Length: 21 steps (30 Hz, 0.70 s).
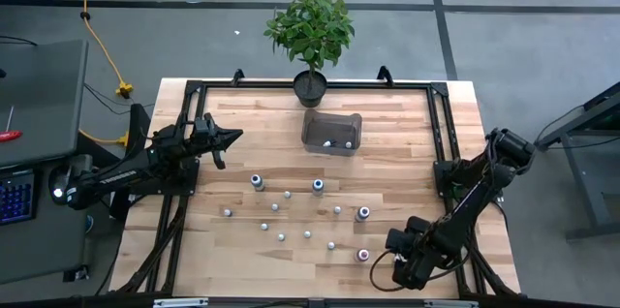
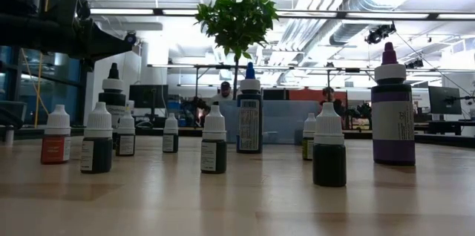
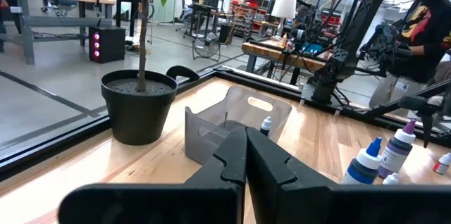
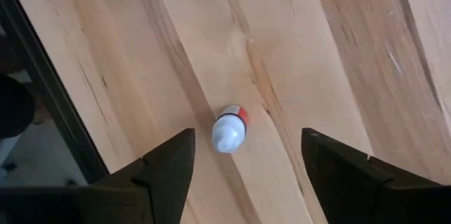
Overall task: Pick & Place food coloring
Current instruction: Put the small orange food coloring bottle into the black bin
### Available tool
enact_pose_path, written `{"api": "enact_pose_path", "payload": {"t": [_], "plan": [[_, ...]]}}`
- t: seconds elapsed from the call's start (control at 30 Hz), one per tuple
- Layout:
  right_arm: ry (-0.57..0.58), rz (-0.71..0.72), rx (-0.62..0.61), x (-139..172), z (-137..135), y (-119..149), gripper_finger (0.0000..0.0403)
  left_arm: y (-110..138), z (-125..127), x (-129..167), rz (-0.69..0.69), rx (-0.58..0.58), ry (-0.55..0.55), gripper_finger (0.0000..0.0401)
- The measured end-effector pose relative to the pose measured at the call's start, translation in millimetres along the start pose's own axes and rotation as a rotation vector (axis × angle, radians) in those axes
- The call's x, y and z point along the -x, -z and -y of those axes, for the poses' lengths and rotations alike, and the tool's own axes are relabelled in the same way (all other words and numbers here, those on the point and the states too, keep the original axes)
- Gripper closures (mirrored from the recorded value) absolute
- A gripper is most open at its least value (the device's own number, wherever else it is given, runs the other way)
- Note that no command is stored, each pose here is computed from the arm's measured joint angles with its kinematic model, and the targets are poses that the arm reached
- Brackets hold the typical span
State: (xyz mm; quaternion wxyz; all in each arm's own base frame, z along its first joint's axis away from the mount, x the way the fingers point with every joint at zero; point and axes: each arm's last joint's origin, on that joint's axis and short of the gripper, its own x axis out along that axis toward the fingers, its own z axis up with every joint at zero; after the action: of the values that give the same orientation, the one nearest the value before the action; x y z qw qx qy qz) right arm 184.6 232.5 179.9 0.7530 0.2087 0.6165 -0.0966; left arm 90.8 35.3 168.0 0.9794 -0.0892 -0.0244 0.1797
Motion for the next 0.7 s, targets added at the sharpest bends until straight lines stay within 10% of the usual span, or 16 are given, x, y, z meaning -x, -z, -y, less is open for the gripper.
{"api": "enact_pose_path", "payload": {"t": [0.7], "plan": [[-0.029, 0.019, 0.045, -20.2, -12.7, 9.4, 0.0192, 0.0, 0.0, 0.0, 0.0, 0.0, 0.0, 0.0401]]}}
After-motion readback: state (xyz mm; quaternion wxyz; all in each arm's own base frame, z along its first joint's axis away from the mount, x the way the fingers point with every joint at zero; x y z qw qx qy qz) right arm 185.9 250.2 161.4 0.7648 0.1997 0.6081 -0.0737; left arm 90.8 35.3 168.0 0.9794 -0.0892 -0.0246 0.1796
